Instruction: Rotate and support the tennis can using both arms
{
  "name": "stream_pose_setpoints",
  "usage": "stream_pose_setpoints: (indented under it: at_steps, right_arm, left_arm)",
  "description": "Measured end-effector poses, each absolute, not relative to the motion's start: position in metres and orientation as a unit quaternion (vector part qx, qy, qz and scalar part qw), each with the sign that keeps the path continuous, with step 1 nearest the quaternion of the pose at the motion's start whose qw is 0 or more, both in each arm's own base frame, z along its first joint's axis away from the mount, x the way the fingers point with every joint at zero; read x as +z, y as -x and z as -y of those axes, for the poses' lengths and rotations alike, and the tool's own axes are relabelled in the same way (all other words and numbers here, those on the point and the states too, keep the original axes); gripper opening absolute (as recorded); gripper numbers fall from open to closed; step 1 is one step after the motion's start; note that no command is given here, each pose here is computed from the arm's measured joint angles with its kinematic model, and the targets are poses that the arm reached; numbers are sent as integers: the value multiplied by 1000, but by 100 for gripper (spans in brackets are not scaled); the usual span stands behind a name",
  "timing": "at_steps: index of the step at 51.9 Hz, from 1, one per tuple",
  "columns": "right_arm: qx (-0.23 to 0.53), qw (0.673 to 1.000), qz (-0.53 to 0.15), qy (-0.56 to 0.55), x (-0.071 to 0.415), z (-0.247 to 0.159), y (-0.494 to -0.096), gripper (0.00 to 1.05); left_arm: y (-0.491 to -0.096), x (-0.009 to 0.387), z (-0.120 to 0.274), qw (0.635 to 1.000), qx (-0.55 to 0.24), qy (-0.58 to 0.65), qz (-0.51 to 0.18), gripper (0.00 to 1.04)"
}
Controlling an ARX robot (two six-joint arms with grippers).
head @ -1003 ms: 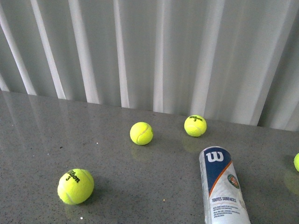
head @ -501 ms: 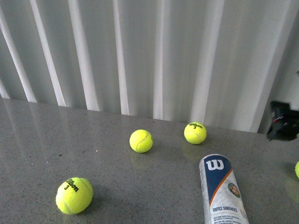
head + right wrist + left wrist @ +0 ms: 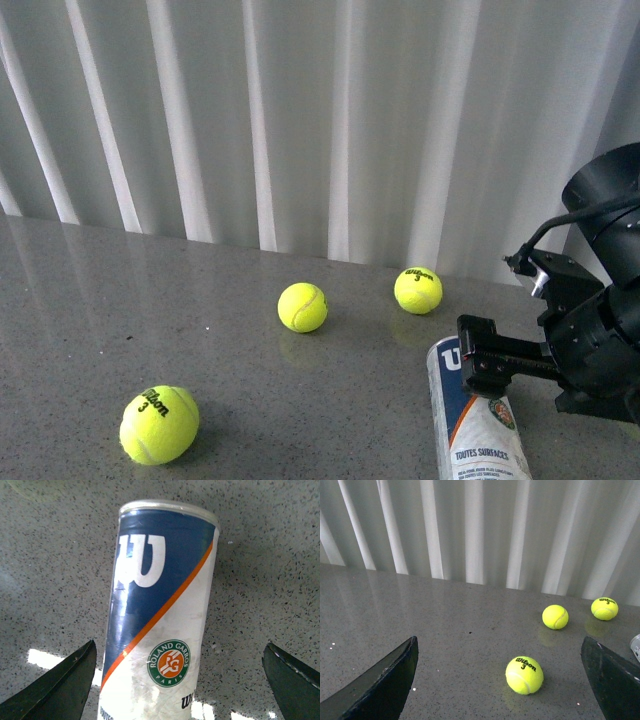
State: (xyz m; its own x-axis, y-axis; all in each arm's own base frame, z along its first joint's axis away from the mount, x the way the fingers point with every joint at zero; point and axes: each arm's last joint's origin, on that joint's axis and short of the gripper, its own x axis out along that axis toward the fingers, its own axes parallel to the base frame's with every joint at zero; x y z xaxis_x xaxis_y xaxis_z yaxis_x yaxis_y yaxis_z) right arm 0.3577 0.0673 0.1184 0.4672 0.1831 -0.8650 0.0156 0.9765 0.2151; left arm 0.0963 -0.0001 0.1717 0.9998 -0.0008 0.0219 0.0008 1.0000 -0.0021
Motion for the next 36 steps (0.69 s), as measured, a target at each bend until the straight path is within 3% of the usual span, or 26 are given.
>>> stream_pose_setpoints:
  at_steps: [36]
  right_arm:
    - [62,840,-529,-104,69,-77,-350,98]
  left_arm:
    - [-96,172,0,1000,0,1,11,98]
